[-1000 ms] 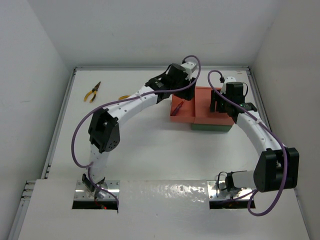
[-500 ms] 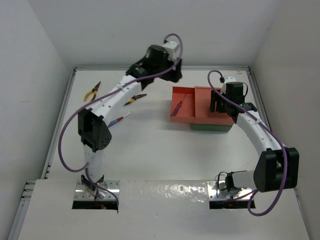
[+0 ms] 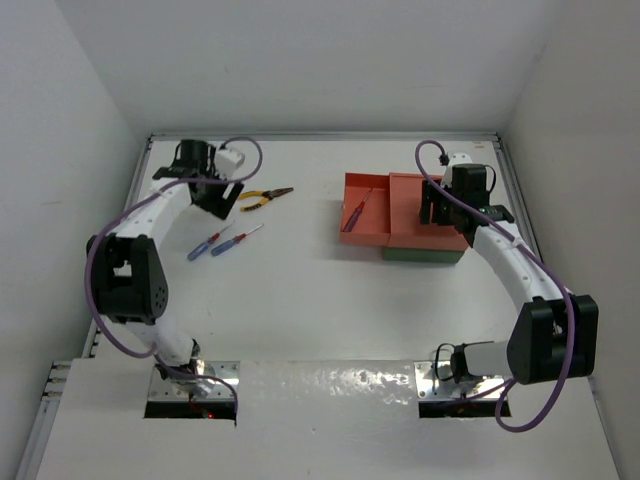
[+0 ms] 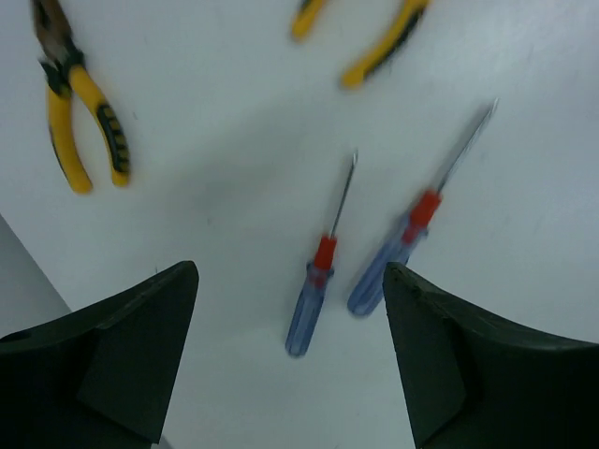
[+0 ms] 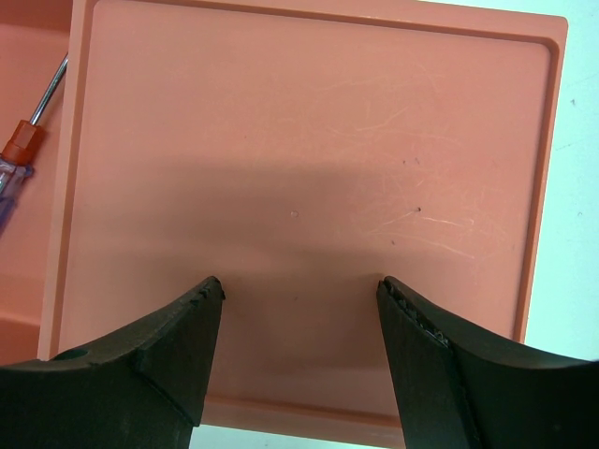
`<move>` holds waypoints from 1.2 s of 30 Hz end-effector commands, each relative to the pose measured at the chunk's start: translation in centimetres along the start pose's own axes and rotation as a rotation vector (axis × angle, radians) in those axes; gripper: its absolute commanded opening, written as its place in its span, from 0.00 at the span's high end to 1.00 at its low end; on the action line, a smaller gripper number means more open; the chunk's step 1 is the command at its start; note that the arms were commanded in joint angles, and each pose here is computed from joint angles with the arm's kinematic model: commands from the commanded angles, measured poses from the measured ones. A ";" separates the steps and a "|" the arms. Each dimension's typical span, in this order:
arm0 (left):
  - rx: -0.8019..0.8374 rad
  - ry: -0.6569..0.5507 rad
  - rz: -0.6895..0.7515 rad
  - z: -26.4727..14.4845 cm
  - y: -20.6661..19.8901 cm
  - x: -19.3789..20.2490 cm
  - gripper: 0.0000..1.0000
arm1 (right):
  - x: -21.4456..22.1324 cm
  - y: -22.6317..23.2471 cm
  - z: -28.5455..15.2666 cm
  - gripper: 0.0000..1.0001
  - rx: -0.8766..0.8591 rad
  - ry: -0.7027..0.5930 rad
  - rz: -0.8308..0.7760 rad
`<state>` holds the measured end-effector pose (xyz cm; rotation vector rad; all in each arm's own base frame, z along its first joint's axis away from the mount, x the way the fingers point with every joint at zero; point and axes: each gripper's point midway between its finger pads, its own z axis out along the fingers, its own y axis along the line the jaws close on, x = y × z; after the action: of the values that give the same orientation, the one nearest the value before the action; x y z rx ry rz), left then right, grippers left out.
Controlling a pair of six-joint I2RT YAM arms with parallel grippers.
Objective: Sort the tools into containers
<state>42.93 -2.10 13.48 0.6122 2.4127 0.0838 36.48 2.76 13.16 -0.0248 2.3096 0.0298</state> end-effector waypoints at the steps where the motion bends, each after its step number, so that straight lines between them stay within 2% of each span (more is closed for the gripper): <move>1: 0.000 -0.046 0.251 -3.3 1.4 2.7 0.22 | 6.4 -0.1 0.1 0.33 -0.004 0.240 -0.006; 5: 0.004 0.107 0.163 -2.5 4.5 8.4 0.23 | 6.5 -0.1 0.3 0.33 -0.002 0.244 -0.005; 7: 0.034 0.158 0.165 -1.5 4.7 10.2 0.27 | 6.5 -0.1 0.4 0.33 -0.004 0.246 -0.003; 10: 0.050 0.182 0.173 -0.3 4.3 11.8 0.29 | 6.6 0.0 0.5 0.33 -0.010 0.251 -0.007; 15: 0.102 0.088 0.178 1.0 3.5 11.1 0.29 | 6.6 -0.3 0.5 0.33 0.003 0.260 -0.012; 20: 0.203 0.123 0.164 1.6 2.0 11.9 0.29 | 6.6 -0.5 0.3 0.33 0.016 0.260 -0.018; 23: 0.161 0.156 0.157 2.7 2.5 13.2 0.30 | 6.7 -0.6 0.3 0.33 0.019 0.262 -0.019; 28: 0.127 0.253 0.110 4.4 2.7 15.9 0.41 | 6.6 -0.7 0.2 0.33 0.023 0.265 -0.027; 30: 0.142 0.253 0.107 4.5 2.1 16.5 0.45 | 6.4 -0.9 0.1 0.33 0.034 0.264 -0.030; 33: 0.159 0.227 0.097 4.7 1.5 16.3 0.59 | 6.3 -0.9 0.1 0.33 0.031 0.261 -0.028; 36: 0.243 0.228 0.093 4.6 0.0 16.7 0.63 | 6.4 -0.7 0.1 0.33 0.025 0.262 -0.023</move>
<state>34.76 6.03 0.66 0.8529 2.6531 -0.0085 36.73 2.71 13.11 -0.0366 2.3280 0.0213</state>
